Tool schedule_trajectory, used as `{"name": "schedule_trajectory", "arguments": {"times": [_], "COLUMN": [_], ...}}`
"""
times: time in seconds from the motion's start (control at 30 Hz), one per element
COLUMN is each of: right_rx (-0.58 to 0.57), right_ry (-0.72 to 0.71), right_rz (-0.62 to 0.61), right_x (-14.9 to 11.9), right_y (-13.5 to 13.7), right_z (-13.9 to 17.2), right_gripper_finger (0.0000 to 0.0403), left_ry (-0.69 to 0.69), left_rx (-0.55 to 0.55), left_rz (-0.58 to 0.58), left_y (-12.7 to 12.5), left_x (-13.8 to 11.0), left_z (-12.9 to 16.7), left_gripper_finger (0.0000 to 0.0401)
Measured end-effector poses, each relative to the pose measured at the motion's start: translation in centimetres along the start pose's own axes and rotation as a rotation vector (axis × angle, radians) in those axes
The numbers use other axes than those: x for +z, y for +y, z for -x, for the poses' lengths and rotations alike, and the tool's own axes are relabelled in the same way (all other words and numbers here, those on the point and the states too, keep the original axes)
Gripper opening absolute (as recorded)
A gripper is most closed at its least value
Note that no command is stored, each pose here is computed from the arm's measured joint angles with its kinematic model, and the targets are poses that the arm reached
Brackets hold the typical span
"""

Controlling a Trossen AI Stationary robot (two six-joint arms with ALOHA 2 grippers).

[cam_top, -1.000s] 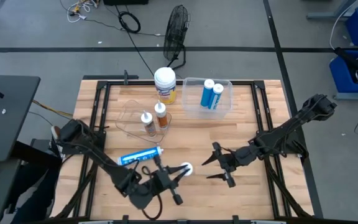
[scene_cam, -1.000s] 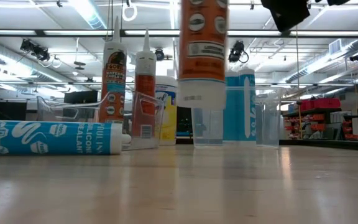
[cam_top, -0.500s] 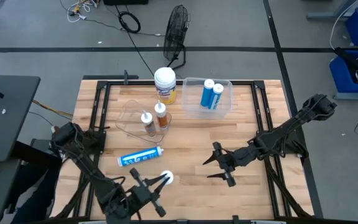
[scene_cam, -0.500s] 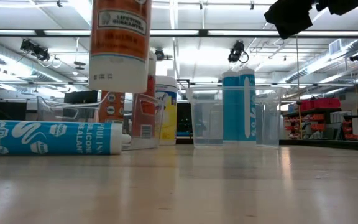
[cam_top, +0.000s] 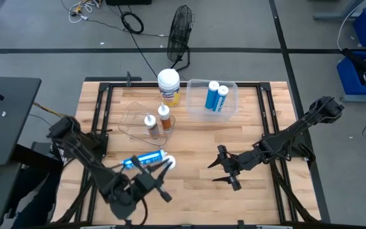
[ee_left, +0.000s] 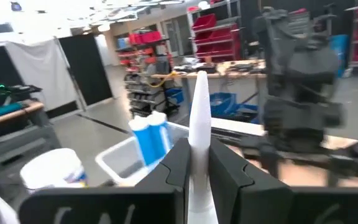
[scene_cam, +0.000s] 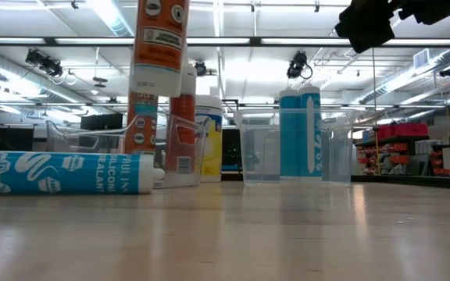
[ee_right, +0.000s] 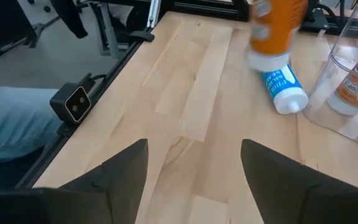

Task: Pick & place silicon tubes, Sealant and Lysol wipes
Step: Put the orange sealant into the left transparent bin

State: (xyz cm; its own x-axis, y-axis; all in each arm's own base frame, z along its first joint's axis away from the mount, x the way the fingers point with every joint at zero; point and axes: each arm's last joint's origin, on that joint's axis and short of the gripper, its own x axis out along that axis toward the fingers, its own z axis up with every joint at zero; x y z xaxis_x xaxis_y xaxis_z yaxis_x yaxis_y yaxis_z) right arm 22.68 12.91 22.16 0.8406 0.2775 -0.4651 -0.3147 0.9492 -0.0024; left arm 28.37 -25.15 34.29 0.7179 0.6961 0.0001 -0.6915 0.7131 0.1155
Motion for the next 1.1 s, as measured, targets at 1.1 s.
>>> {"name": "schedule_trajectory", "arguments": {"times": [1.1], "right_rx": [-0.038], "right_ry": [-0.002], "right_rz": [0.017], "right_x": [0.1], "right_y": [-1.1], "right_z": [-0.2], "right_gripper_finger": [0.026], "left_ry": [-0.005], "left_rx": [0.01], "left_rz": [0.085], "left_y": [23.4], "left_x": [13.9], "left_z": [-0.4], "left_gripper_finger": [0.0039]}}
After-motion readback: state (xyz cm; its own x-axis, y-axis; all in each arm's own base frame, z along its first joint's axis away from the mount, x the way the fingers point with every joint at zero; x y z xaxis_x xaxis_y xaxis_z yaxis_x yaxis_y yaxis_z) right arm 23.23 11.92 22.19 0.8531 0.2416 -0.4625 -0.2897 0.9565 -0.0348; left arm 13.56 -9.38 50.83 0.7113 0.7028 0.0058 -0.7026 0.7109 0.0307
